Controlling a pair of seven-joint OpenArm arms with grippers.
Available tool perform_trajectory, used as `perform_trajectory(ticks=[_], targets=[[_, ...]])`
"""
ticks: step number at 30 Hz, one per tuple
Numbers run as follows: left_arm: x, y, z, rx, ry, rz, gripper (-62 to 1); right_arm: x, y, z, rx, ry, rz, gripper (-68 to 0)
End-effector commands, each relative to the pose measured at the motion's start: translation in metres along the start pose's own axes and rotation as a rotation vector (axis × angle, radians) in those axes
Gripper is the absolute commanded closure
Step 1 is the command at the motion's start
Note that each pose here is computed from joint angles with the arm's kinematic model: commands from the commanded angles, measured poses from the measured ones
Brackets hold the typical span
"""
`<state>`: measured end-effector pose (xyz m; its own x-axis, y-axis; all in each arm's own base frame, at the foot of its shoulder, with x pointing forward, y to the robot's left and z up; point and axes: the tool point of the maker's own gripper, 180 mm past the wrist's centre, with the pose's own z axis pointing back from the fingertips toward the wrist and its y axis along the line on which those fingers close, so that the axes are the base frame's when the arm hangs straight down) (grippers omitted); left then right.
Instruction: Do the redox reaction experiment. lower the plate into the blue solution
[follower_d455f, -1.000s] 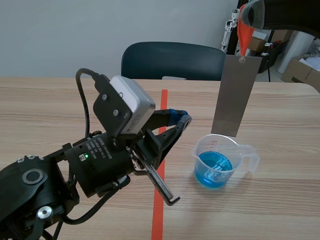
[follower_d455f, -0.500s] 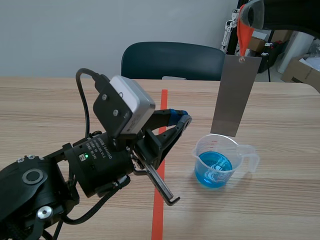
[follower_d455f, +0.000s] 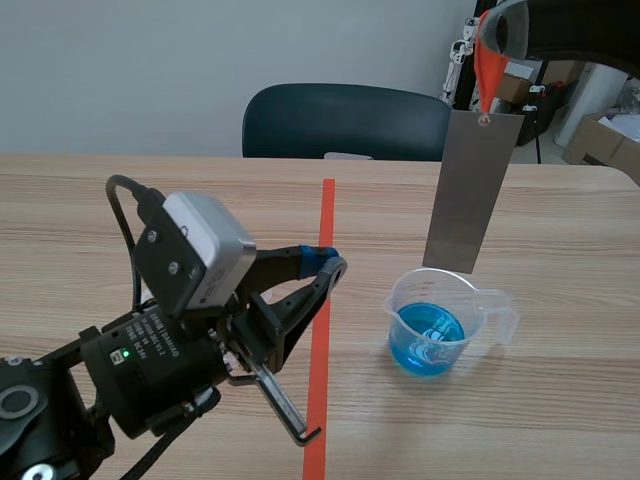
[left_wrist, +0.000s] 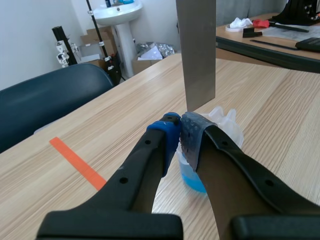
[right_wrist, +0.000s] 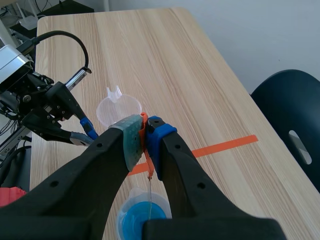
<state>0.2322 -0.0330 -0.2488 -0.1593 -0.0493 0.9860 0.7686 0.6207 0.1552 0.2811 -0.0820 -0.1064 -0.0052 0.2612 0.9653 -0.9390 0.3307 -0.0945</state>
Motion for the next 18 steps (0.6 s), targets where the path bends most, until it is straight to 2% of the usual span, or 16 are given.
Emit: perform_trajectory(ticks=[1, 8, 18], targets=[[0.012, 0.004, 0.007, 0.000, -0.029, -0.022, -9.0, 0.015, -0.005, 0.004, -0.015, -0.033, 0.031, 0.3], [0.000, 0.008, 0.047, -0.026, 0.040, -0.064, -10.6, 0.015, -0.005, 0.004, -0.015, -0.033, 0.031, 0.3], [-0.011, 0.012, 0.107, -0.068, 0.119, -0.097, -30.5, 0.015, -0.004, 0.004, -0.015, -0.032, 0.032, 0.3]])
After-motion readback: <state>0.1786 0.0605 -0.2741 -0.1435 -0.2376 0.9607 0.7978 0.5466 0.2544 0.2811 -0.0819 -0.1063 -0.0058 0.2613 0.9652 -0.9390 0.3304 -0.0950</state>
